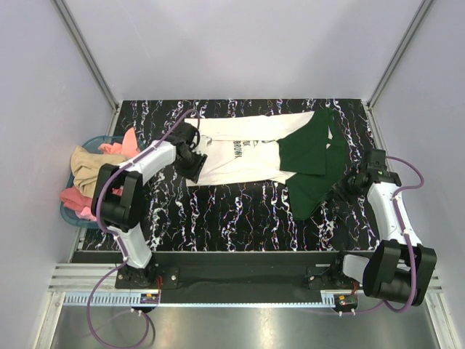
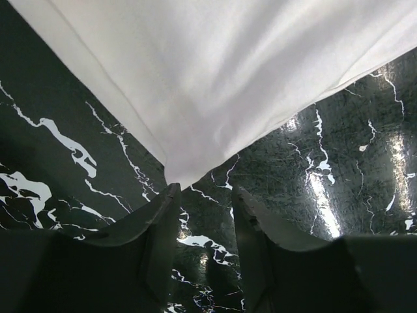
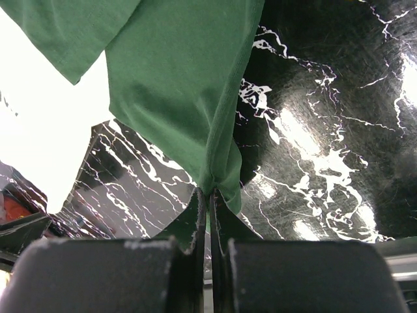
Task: Fold and stack the t-shirts
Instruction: Fold the tshirt
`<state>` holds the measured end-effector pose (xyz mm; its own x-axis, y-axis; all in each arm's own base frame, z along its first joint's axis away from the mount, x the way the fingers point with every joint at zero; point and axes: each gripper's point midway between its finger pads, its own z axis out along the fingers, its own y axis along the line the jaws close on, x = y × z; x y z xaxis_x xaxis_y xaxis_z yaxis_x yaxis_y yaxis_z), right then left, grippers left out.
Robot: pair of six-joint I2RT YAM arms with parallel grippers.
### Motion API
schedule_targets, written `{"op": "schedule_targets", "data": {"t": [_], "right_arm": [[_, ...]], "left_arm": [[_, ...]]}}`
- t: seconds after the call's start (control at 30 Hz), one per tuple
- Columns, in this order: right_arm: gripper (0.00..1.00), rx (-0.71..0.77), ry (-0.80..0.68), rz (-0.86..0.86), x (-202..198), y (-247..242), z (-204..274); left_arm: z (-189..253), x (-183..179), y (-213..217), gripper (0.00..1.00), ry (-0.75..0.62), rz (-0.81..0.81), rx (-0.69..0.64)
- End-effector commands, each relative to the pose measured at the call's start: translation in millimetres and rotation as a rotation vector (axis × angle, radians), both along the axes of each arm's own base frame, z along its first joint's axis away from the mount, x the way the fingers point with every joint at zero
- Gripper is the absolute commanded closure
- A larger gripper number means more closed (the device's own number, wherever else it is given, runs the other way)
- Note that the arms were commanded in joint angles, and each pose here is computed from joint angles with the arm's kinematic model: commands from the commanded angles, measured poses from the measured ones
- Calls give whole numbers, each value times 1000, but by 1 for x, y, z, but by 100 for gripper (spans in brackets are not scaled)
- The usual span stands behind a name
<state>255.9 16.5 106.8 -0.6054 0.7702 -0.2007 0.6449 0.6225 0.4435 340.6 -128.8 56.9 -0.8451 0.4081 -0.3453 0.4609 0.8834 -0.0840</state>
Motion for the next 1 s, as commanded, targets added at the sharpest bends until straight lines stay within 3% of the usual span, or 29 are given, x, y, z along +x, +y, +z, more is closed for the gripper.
{"op": "schedule_targets", "data": {"t": [0.0,0.13,0.3,0.67,0.8,0.83,0.9,0.93,0.97], "right_arm": [[100,-17,-81,21,14,-1,22],[100,-45,-96,15,12,-5,29],[100,-134,-86,-3,4,-20,41],[100,-206,-92,-58,-22,-30,67],[100,-209,-121,-74,-24,-30,75],[100,-204,-123,-74,-25,-28,75],[100,-163,-150,-74,-23,-21,78],[100,-147,-153,-69,-24,-18,75],[100,-128,-165,-66,-23,-14,76]], "left_arm": [[-7,3,-5,60,-27,-74,66],[-16,4,-5,64,-14,-70,78],[-17,3,-1,100,-3,-53,99],[-6,-34,-1,100,20,28,77],[9,-26,0,100,-52,44,82],[15,-19,4,97,-91,50,102],[24,-5,3,74,-153,40,103],[23,-2,3,67,-157,18,110],[28,7,1,67,-172,9,97]]}}
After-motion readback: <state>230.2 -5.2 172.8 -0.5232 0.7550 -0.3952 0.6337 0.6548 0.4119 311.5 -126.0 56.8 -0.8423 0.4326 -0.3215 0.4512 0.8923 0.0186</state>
